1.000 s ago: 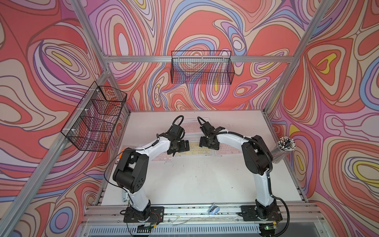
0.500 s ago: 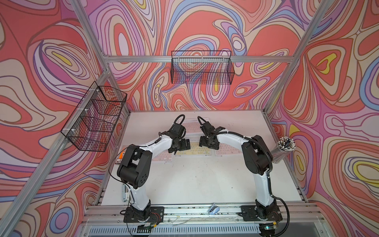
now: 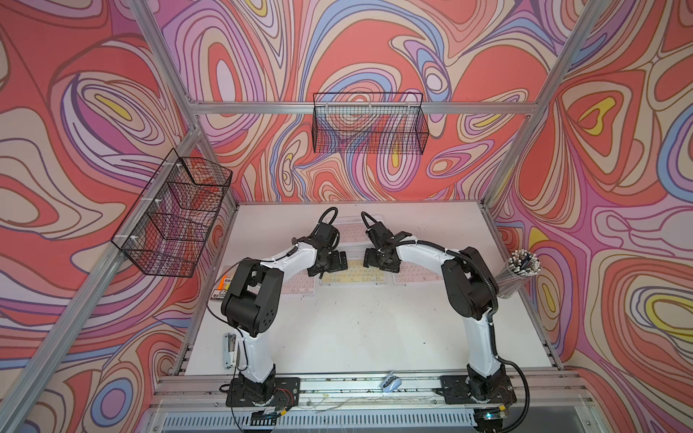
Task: Stack the numeric keypads
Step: Pick up the numeric keypad from the center of the board.
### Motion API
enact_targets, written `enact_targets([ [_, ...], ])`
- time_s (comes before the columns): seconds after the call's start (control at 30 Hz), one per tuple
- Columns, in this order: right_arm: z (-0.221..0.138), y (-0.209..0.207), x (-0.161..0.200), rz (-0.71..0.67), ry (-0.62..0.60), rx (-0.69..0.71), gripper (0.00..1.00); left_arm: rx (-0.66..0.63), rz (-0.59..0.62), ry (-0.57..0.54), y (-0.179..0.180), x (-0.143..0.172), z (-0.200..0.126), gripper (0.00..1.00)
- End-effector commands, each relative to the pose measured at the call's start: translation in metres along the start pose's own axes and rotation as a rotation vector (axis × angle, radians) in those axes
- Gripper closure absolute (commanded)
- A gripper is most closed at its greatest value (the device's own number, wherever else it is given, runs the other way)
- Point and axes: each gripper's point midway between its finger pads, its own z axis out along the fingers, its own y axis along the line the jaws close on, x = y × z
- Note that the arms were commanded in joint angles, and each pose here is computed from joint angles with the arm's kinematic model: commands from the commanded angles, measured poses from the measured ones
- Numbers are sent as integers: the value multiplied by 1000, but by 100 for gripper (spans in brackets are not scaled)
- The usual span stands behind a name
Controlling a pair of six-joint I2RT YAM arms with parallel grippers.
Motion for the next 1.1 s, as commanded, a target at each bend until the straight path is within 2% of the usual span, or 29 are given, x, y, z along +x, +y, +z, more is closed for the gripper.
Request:
enact_targets([
  [0.0,27,-11,26,3,98,27,12,-25,12,-1,4,-4,3,0],
  [0.6,32,-13,42,-8,139,0,12,-53,6,25,9,1,17,0],
  [0.8,33,-12,46,-15,160,-26,12,-18,0,34,5,4,23,0],
  [0.9,32,-12,47,-13,177,-70,12,7,-6,47,3,10,27,0],
  [1.07,26,-3,51,-17,221,-230,13,54,-40,65,4,19,32,0],
])
